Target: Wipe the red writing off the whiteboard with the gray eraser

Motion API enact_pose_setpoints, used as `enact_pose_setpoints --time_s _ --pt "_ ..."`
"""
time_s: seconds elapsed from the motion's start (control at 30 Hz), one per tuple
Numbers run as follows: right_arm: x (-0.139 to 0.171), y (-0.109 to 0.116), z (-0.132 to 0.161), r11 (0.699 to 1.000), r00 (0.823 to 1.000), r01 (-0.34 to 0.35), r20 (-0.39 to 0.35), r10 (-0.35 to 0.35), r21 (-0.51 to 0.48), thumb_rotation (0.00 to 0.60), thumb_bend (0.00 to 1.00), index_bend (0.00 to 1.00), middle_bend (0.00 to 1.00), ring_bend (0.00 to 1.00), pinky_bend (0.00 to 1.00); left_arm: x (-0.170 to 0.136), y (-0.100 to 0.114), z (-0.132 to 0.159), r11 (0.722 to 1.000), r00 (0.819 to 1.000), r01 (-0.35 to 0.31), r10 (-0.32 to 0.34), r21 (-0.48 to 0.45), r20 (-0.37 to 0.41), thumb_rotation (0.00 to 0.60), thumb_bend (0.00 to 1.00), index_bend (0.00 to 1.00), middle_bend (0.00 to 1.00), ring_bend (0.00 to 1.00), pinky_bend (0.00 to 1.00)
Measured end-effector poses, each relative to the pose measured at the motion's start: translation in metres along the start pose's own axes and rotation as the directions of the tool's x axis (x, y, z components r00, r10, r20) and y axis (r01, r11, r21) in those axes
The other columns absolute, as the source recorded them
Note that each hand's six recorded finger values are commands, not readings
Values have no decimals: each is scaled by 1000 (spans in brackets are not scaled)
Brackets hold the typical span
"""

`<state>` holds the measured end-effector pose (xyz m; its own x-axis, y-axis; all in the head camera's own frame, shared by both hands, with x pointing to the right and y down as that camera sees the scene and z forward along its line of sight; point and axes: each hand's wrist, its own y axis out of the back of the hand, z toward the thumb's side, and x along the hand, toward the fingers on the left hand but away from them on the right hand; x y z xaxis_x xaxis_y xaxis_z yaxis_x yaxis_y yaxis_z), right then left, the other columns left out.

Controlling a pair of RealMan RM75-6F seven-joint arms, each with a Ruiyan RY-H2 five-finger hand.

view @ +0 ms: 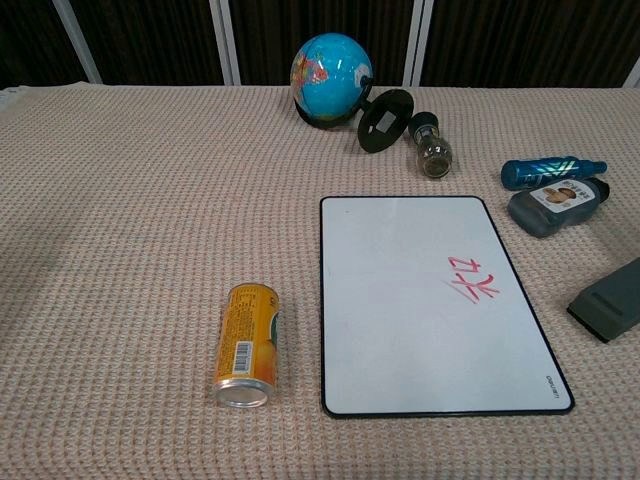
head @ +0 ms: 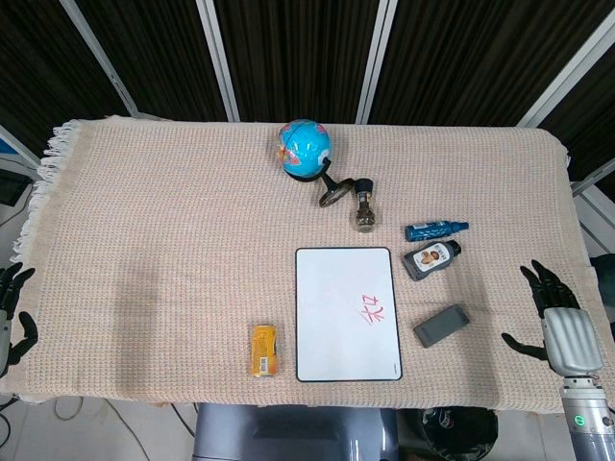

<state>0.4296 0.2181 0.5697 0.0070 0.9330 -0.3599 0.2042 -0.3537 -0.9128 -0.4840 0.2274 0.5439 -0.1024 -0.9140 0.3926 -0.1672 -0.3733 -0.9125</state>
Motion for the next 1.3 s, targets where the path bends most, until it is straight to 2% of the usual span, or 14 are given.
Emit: enact_pose_setpoints --time_s 0.6,0.83,1.07,1.2,1.3 --pt "0 -1 -1 1000 1000 -9 -3 9 1 600 72 0 0 55 163 0 0 -1 1000 1000 -1 1 2 -1 600 749 121 44 0 0" --pt "1 -4 -1 999 999 -35 -14 35 1 600 73 0 0 55 163 0 0 -1 1000 1000 1 -1 2 -1 600 749 121 44 0 0" --pt "3 -11 1 994 992 -113 -50 113 -3 600 73 0 7 55 162 1 -1 0 1000 1000 1 -1 1 -5 600 749 121 44 0 0" --pt "3 -14 4 983 980 -182 -92 179 -35 600 74 0 21 58 162 2 -2 0 1000 1000 3 -3 2 -8 600 749 121 44 0 0" --pt "-1 -19 7 972 965 -235 -126 231 -18 600 74 0 50 71 162 2 -2 0 1000 1000 3 -3 4 -8 600 749 121 44 0 0"
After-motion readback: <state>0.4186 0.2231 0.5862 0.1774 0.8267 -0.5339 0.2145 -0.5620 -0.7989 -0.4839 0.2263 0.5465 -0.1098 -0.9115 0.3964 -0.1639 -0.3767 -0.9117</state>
